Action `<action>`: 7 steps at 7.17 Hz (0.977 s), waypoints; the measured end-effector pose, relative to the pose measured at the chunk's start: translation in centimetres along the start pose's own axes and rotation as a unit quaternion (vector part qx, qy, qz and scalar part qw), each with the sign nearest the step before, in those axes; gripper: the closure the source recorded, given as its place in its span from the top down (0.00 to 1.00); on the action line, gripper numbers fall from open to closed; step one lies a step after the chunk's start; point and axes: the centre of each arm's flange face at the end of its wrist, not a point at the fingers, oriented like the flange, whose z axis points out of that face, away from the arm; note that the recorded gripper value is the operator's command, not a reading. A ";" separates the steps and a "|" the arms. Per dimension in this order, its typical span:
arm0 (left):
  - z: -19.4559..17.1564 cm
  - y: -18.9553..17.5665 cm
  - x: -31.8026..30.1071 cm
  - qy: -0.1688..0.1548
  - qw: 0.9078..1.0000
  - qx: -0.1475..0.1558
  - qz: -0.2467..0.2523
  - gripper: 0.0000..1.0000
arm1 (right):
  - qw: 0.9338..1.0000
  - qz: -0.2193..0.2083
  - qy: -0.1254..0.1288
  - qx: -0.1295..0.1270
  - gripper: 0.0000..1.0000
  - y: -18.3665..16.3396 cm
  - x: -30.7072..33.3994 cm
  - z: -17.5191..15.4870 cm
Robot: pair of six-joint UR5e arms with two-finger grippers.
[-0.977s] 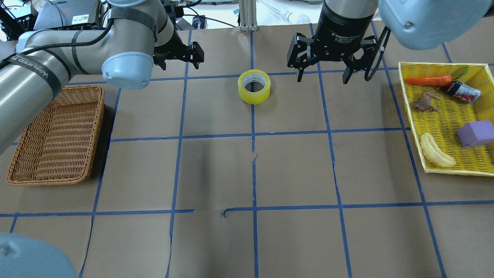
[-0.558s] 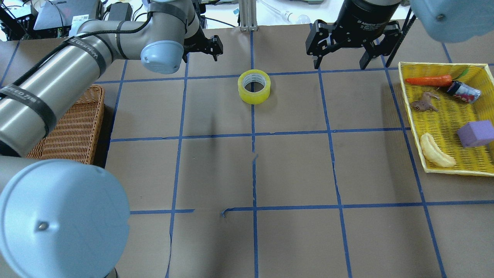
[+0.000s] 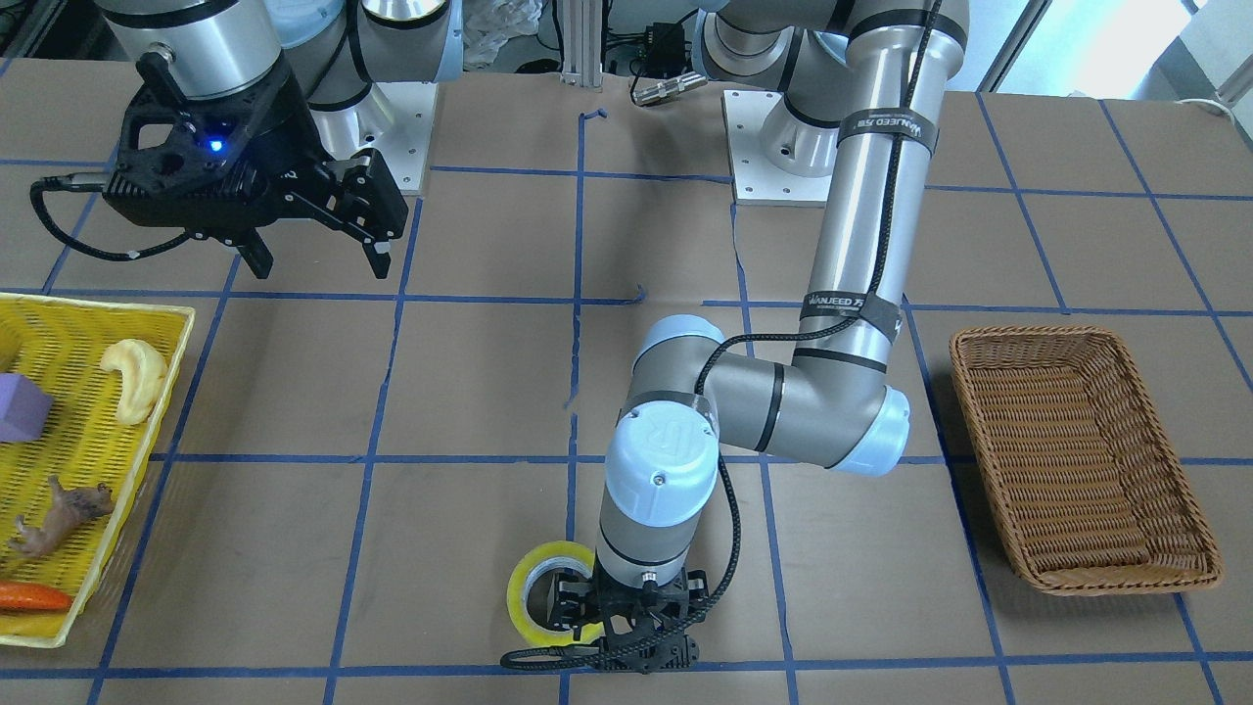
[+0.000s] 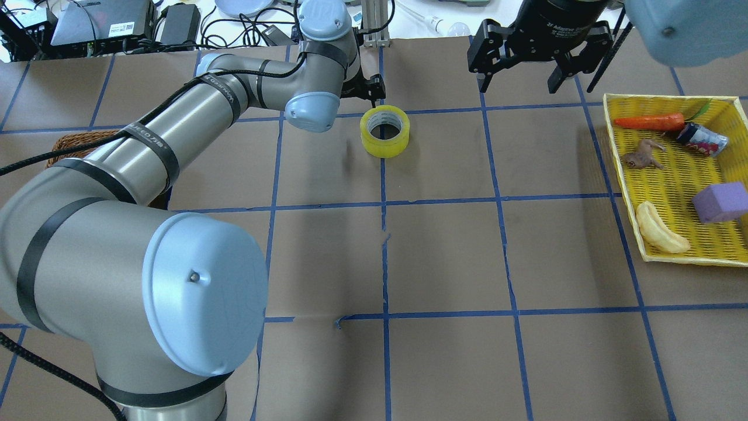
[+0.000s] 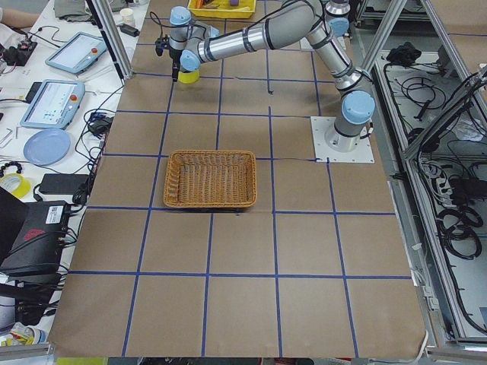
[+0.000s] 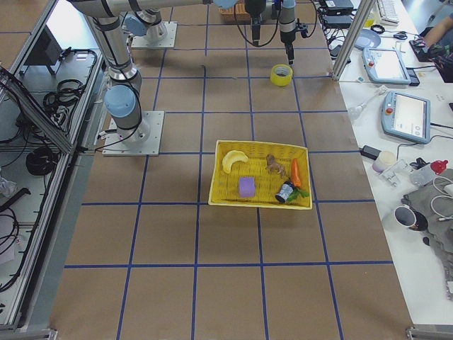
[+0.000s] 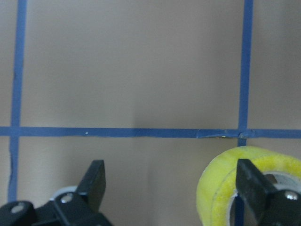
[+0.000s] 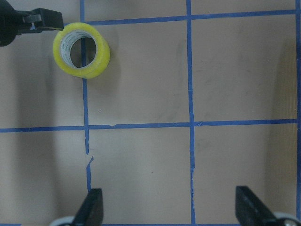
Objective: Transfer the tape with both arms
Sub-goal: 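Reach the left gripper across to the tape roll and grasp it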
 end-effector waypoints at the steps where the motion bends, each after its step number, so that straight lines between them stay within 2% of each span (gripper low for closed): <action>1: 0.4 0.7 0.8 0.001 1.000 -0.005 0.006 0.33 | 1.000 0.000 0.000 0.000 1.00 0.0 0.0 0.0; 2: 1.0 1.6 1.0 0.001 1.000 -0.014 0.011 0.11 | 1.000 0.000 0.000 0.000 1.00 0.0 0.0 0.0; 3: 1.8 2.7 0.9 0.000 1.000 -0.025 0.013 0.00 | 1.000 0.000 0.000 0.000 1.00 0.0 0.0 0.0; 5: 2.0 3.7 0.5 0.001 0.999 -0.034 0.022 0.00 | 1.000 0.000 0.000 0.000 1.00 0.0 0.0 0.0; 7: -0.3 2.5 -1.3 0.029 0.999 -0.029 0.009 0.00 | 1.000 0.000 0.000 0.000 1.00 0.0 0.0 0.0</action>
